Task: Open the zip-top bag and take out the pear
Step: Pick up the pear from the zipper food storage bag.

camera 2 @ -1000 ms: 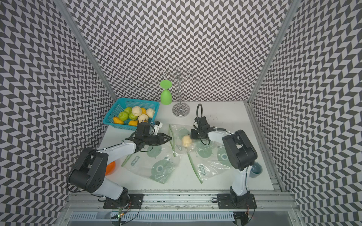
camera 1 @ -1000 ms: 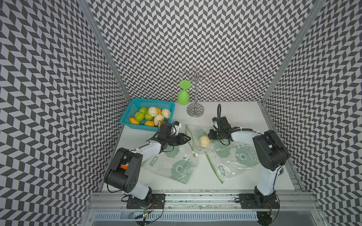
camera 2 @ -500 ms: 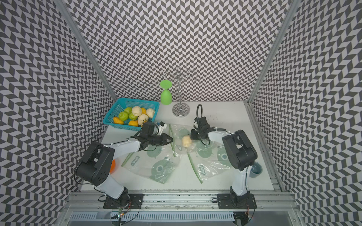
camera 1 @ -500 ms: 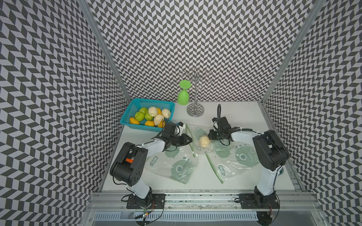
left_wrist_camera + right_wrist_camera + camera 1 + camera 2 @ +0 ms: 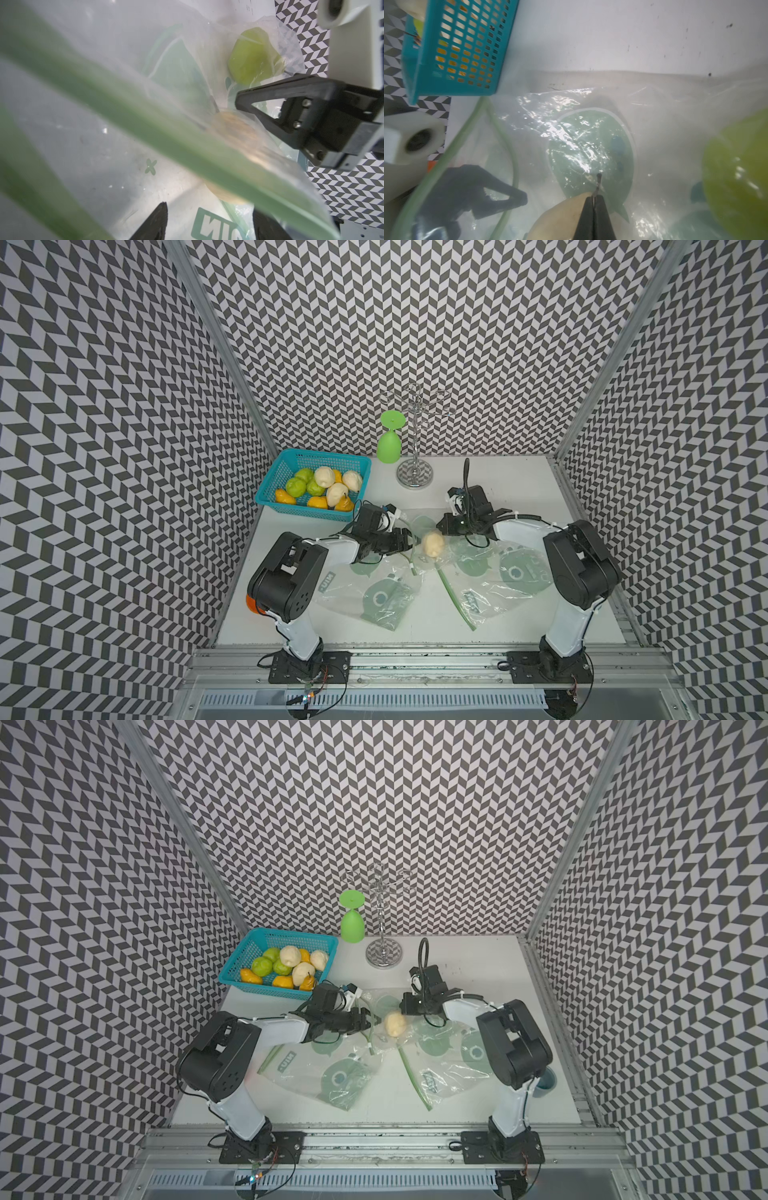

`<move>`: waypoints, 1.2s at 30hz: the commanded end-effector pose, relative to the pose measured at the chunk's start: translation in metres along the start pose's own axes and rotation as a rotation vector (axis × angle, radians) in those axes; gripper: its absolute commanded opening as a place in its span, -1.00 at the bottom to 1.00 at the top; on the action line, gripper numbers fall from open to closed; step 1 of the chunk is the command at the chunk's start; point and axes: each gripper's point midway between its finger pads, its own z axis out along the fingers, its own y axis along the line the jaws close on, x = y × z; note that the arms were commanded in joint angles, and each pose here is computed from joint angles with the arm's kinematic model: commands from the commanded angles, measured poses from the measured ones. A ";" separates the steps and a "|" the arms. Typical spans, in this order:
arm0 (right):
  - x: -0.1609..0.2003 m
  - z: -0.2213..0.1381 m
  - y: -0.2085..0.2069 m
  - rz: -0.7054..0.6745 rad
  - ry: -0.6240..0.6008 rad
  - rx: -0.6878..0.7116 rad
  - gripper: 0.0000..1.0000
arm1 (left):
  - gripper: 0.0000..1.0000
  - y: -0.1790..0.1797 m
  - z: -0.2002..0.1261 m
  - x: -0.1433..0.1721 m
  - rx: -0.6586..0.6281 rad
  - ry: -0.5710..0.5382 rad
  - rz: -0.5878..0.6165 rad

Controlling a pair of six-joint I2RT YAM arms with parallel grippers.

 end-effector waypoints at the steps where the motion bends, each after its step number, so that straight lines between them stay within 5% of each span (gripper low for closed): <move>1: -0.037 -0.041 0.023 -0.013 -0.117 -0.051 -1.00 | 0.35 -0.010 -0.005 -0.009 0.024 -0.047 0.041; 7: -0.010 -0.052 0.016 0.004 -0.096 -0.036 -1.00 | 0.42 -0.016 -0.006 -0.010 0.053 -0.059 0.041; 22: 0.064 0.013 0.017 0.007 0.067 -0.044 -1.00 | 0.46 -0.027 -0.006 0.001 0.125 -0.050 0.051; 36: 0.086 0.032 -0.004 0.034 0.106 -0.008 -1.00 | 0.45 0.002 -0.007 0.043 0.028 0.083 0.033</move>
